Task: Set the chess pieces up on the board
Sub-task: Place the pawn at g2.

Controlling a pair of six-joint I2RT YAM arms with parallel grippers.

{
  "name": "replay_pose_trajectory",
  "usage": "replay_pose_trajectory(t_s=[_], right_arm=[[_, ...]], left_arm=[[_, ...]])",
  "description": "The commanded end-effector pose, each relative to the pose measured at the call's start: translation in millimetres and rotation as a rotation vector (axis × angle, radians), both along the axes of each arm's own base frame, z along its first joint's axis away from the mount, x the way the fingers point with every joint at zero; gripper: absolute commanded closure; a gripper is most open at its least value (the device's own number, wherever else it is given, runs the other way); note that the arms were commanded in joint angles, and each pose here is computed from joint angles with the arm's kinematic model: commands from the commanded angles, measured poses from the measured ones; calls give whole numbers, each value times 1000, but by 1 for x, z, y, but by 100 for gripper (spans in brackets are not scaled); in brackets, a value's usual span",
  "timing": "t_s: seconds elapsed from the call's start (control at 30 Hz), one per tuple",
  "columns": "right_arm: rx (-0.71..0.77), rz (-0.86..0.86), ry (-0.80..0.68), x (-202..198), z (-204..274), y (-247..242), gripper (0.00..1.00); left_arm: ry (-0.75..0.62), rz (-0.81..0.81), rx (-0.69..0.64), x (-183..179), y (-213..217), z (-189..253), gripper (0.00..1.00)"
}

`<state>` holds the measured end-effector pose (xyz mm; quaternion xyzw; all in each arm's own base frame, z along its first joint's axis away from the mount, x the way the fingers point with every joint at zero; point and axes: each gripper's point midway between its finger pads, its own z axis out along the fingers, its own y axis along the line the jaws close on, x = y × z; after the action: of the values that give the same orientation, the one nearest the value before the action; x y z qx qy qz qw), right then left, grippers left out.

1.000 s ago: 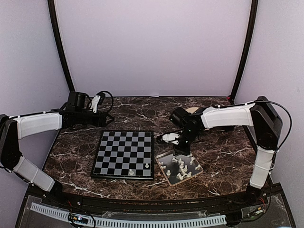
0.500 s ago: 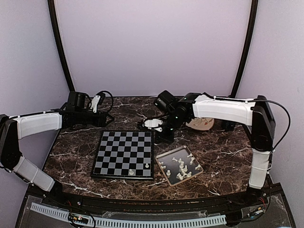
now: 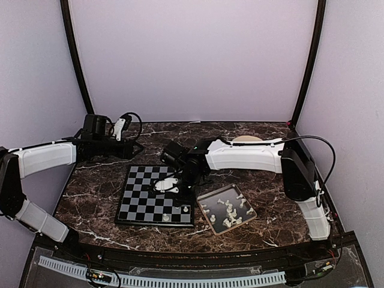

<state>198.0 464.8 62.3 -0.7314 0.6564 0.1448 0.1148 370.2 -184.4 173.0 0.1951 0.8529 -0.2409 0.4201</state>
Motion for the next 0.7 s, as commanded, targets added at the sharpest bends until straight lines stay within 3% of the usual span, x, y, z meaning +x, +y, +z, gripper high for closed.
replay_pose_trajectory(t_s=[0.0,0.67], right_arm=[[-3,14,5,-5,1,4,96],[-22,25,37,-15,-14,10,95]], left_arm=[[-47,-12,-17,-1,-2,21,41],[-53,-6,-11,-2,-1,23,41]])
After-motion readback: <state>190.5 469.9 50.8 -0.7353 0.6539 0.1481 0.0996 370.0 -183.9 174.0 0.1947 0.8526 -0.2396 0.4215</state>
